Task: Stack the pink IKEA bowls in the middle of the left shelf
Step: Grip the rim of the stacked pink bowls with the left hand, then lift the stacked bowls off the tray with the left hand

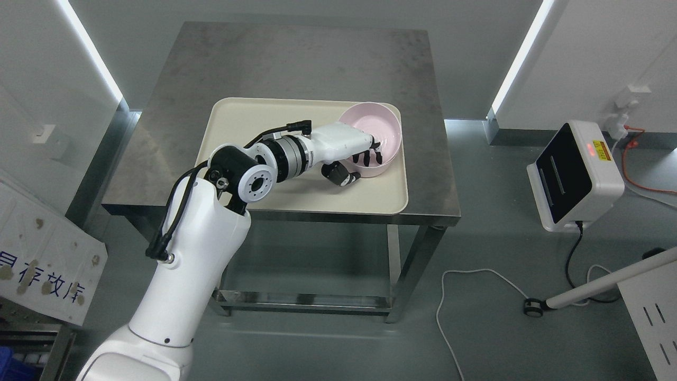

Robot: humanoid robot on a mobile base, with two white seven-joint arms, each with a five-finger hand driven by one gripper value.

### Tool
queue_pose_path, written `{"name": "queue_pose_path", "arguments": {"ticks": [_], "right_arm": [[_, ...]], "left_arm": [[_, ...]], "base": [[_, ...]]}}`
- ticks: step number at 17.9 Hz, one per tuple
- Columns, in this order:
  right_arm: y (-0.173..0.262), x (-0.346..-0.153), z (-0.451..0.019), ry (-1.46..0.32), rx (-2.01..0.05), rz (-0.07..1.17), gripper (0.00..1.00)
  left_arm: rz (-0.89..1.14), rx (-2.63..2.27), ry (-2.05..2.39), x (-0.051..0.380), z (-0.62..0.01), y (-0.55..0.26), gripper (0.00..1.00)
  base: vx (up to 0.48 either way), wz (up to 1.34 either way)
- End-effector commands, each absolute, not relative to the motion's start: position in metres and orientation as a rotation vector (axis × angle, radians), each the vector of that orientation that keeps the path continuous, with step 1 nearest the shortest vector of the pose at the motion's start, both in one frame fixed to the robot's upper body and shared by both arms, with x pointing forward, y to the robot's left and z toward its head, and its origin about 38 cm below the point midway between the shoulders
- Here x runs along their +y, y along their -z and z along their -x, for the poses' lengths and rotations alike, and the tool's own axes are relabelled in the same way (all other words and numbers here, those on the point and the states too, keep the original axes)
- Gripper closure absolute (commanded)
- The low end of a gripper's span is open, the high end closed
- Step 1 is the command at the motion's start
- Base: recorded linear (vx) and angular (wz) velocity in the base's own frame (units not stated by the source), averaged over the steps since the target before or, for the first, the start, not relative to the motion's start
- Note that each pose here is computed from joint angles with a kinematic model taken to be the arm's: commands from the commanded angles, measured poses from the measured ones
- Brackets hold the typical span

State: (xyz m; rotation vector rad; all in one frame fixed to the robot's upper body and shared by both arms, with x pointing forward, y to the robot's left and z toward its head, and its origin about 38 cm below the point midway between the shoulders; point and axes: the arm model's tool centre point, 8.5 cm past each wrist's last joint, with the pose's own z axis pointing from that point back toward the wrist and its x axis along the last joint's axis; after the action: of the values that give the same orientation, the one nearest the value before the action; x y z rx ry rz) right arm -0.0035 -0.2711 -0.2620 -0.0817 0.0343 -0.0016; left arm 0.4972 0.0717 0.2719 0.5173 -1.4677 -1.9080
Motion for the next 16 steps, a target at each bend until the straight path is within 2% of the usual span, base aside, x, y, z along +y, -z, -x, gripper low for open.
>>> {"name": "queue_pose_path", "arguments": {"ticks": [1,4,9,16], "right_arm": [[0.261,-0.283,0.011,0.013,0.028,0.099,0.00],[0.261,-0.283,0.011,0.013,0.030,0.099,0.00],[0.261,-0.282,0.011,0.012,0.030,0.099,0.00],[0.261,-0.282,0.011,0.012,0.029,0.099,0.00]], "left_arm": [[-0.510,-1.469,1.828,0.104,-0.514,-0.275,0.92],[-0.465,-1.535,1.784,0.106,-0.515,-0.288,0.95],[-0.415,-1.627,1.686,0.134,-0.517,-0.315,0.92],[-0.455,-1.766,1.538,0.180,-0.509,-0.354,0.92]], "base": [[0.000,0.00],[0.000,0.00],[0.000,0.00],[0.000,0.00]]}}
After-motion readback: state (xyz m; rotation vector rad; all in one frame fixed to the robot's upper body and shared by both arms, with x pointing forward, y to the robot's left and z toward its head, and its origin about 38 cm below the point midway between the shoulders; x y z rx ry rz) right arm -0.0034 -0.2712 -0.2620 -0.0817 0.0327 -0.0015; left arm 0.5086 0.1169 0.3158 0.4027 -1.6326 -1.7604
